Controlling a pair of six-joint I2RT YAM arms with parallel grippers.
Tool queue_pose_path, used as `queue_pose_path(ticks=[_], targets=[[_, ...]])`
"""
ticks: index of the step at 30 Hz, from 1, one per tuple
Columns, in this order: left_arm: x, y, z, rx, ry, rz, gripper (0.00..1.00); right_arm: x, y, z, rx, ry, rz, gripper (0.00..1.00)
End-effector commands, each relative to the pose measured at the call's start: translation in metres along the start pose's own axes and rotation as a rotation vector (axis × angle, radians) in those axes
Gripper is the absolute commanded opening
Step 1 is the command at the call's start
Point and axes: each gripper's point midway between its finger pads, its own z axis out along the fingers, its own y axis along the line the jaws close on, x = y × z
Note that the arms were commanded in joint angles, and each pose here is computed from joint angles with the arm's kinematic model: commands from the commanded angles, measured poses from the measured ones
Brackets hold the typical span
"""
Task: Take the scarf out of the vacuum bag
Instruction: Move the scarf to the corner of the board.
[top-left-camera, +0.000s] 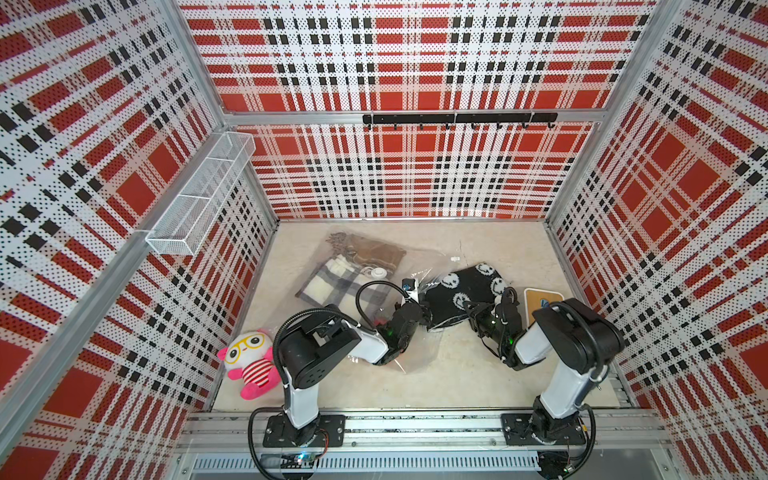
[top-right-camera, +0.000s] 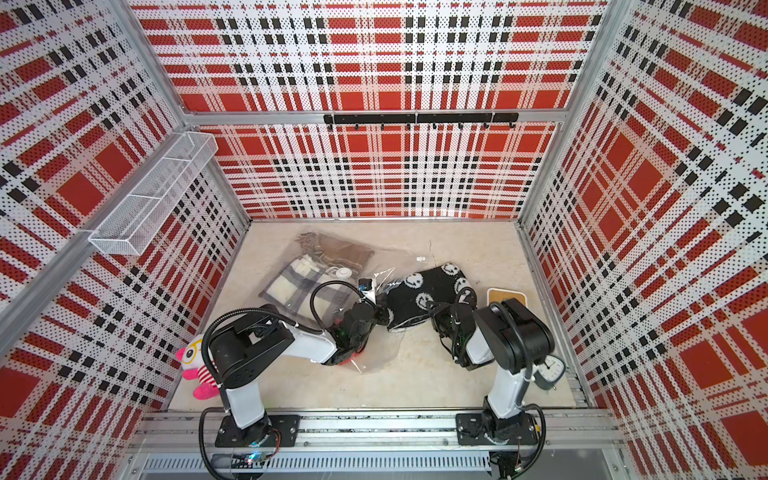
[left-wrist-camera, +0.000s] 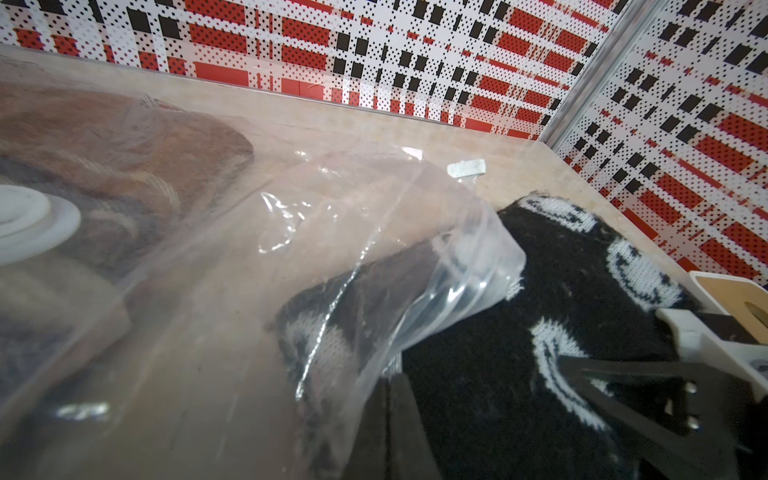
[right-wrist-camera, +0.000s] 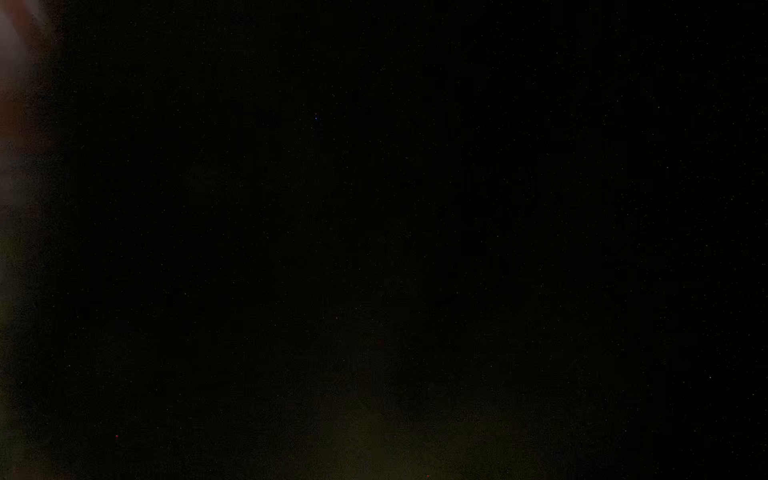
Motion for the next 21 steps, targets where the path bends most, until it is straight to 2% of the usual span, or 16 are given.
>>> queue_pose_path(ticks=[1,5,9,14,21], targets=[[-0.007,-0.001,0.000,-0.005,-0.016,-0.005,0.00,0.011,0.013,0.015,-0.089,0.068,-0.002,0.00],[-0.008,-0.002,0.000,-0.003,-0.015,-0.003,0.00,0.007,0.009,0.021,-0.067,0.054,-0.029,0.00],[-0.010,0.000,-0.001,-0.011,-0.019,0.000,0.00,-0.005,0.003,0.012,0.017,-0.021,-0.087,0.00],[-0.013,0.009,-0.001,-0.034,-0.026,-0.007,0.00,-0.015,0.010,0.002,0.044,-0.073,-0.134,0.00],[-0.018,0.026,0.001,-0.094,-0.043,-0.017,0.00,-0.054,0.016,-0.003,0.126,-0.195,-0.181,0.00]])
